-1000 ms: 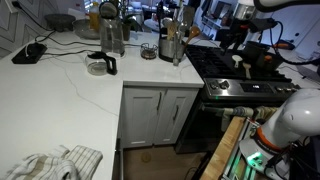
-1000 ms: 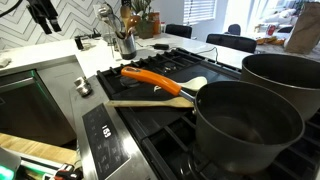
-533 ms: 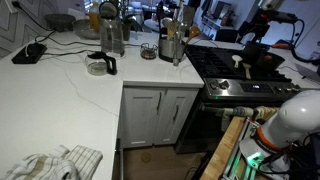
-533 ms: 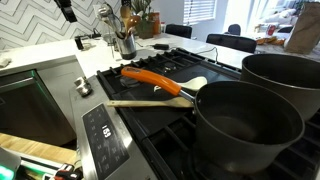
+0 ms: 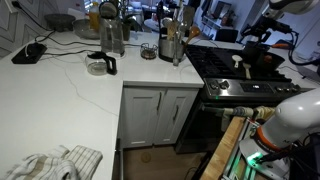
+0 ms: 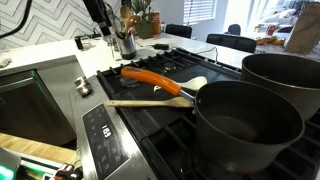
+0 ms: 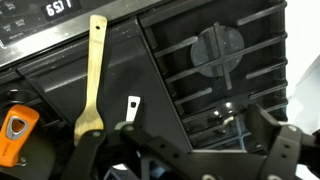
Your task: Move the closest pot to the left
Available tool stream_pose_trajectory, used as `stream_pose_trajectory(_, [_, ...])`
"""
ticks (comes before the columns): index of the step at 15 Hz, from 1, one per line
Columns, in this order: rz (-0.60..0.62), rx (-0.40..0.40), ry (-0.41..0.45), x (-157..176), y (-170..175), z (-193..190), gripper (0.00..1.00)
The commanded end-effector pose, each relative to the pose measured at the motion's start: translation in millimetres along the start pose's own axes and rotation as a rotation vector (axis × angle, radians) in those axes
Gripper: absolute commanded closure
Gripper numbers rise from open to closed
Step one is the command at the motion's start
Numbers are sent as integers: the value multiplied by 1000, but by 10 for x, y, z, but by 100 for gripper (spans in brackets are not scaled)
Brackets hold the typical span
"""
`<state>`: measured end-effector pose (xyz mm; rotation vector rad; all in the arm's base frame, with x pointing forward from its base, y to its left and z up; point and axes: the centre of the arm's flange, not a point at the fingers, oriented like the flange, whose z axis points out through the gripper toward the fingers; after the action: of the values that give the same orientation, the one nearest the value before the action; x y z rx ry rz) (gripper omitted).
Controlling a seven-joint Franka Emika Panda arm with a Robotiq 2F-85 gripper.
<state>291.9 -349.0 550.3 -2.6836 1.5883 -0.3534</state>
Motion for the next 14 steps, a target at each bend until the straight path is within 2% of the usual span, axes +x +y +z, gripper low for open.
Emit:
stream_pose_trajectory(1, [44,-6,25,105,41,102,0])
stream_pose_trajectory(3, [50,-21,21,161,40,219,0])
stream_pose_trajectory(9, [41,-8,40,129,3,105,0])
stream_pose_trajectory(14, [179,-38,11,516,144,313,0])
